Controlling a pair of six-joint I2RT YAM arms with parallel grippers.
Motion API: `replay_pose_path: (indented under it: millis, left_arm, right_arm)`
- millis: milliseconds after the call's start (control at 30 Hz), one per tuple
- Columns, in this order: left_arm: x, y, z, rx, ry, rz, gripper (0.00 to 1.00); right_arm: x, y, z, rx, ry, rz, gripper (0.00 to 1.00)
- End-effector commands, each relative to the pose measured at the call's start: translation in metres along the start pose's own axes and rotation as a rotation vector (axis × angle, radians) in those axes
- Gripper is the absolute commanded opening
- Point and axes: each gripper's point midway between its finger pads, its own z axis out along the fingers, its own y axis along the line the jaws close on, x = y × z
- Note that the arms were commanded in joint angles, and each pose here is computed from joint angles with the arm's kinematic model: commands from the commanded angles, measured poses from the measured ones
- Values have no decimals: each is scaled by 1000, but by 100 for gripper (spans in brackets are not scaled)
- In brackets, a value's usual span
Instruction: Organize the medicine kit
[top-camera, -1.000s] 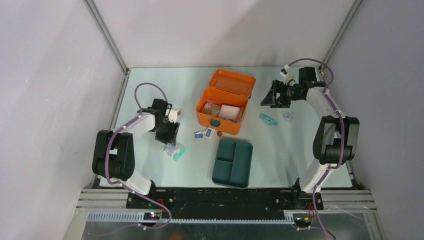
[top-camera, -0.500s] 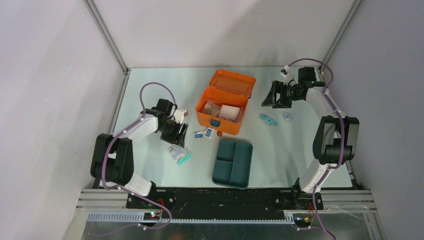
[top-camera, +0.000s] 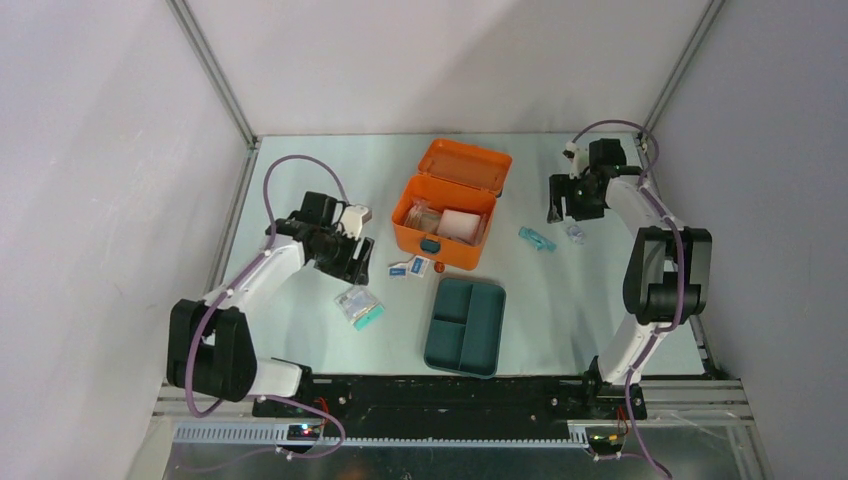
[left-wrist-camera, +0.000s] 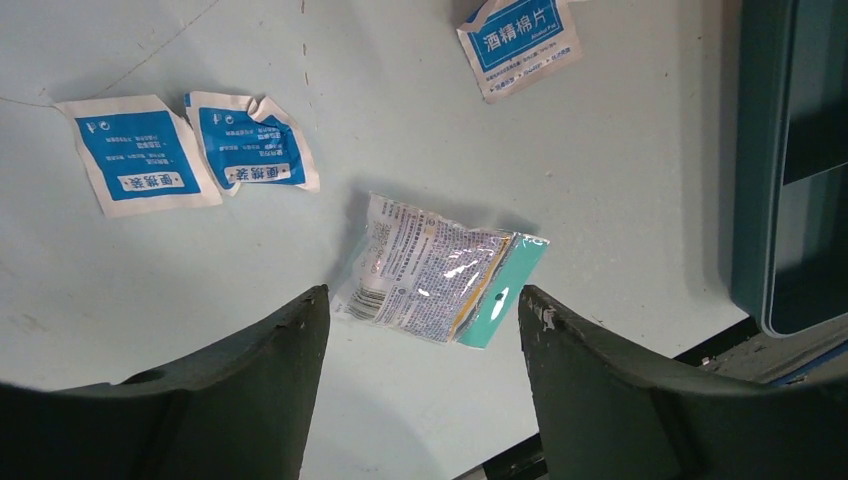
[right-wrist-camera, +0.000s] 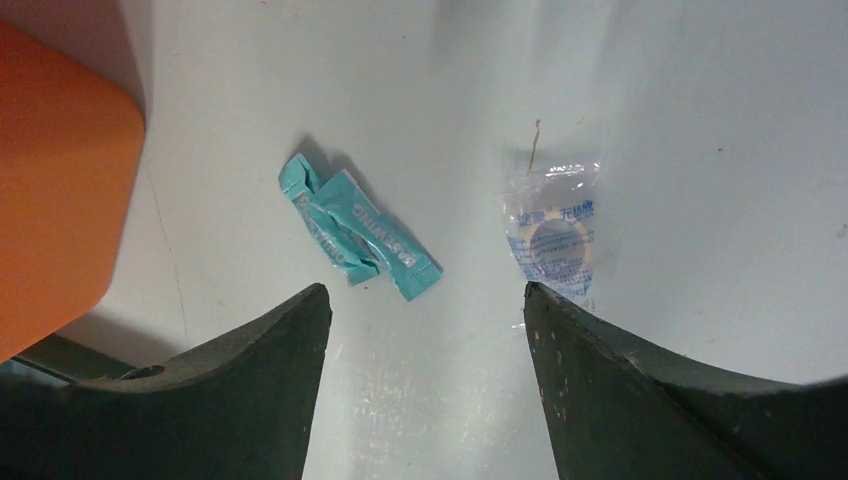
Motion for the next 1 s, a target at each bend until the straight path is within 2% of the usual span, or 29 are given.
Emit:
replay_pose_path:
  millis: [0, 200, 400, 533, 667, 767, 967]
  left_arm:
    - [-17, -1, -11, 0, -54, 44, 75]
    - [-69, -4, -28, 28, -159, 109, 75]
    - [-141, -27, -57, 148, -328, 184, 76]
    - [-177, -30, -55, 181, -385, 93, 75]
    - [-198, -29, -39, 201, -390, -44, 75]
    - [-205, -29, -23, 218, -375, -121, 75]
    - [-203, -44, 4, 275, -319, -181, 75]
  right_arm:
    - [-13, -3, 7, -10, -53, -16, 76]
    - [-38, 66, -10, -431, -69, 71, 80]
    - [-61, 105, -18, -702, -64, 152, 81]
    - [-70, 123, -16, -812, -45, 177, 82]
    - [-76, 136, -16, -891, -38, 169, 82]
    - [-78, 155, -18, -954, -24, 151, 82]
    - [-83, 163, -9, -970, -11, 154, 81]
